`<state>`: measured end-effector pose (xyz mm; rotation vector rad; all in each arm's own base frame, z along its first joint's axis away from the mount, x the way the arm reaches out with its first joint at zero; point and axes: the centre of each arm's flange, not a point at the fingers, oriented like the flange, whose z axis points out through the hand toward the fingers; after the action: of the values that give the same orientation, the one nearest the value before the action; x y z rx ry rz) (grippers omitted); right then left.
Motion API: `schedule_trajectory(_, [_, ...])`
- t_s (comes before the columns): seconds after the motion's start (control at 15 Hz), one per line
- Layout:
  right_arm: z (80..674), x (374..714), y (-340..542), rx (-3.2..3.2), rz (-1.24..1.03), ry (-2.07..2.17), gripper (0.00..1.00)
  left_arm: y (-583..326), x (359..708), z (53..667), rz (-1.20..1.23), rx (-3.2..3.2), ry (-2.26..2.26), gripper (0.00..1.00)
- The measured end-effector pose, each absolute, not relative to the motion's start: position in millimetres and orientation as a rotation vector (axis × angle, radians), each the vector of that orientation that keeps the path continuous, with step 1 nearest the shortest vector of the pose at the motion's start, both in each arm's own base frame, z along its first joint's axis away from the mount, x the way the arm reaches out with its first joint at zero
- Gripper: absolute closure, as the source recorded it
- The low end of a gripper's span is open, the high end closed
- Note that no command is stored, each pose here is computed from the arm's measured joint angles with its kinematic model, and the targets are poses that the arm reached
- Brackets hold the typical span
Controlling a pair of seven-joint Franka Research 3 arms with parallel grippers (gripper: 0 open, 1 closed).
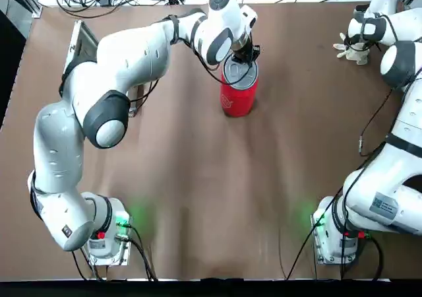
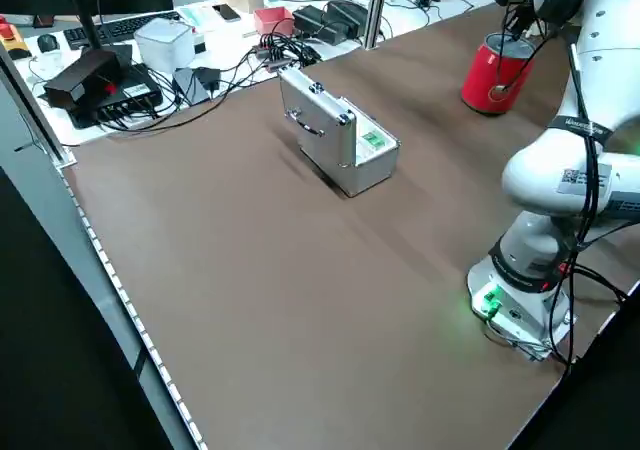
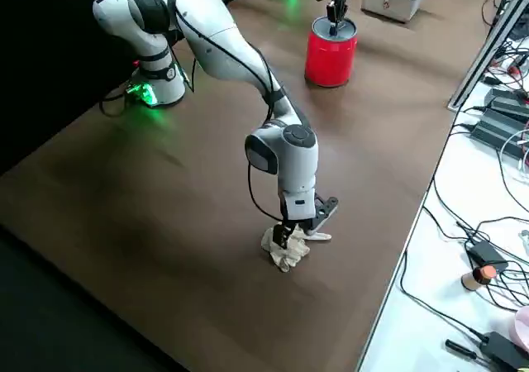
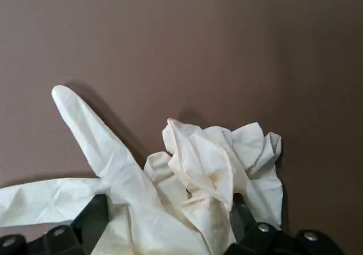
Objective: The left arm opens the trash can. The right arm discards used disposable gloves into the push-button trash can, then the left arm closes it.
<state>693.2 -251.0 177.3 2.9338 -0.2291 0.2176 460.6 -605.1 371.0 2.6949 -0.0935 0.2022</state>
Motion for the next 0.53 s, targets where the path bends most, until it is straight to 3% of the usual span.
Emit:
schedule_trajectory(0.2, [177.2, 693.7, -251.0, 2.933, 0.223, -0.228, 0.07, -607.3, 457.9, 369.6, 0.201, 2.697, -0.099, 0.99])
schedule_trajectory(0.33, [176.9, 693.6, -251.0, 2.933, 0.224, -0.230, 0.22, -608.1, 456.9, 369.5, 0.201, 2.697, -0.101, 0.99])
schedule_trajectory(0.53, [176.5, 693.6, -250.9, 2.933, 0.223, -0.230, 0.23, -608.9, 455.8, 369.1, 0.203, 2.699, -0.105, 0.99])
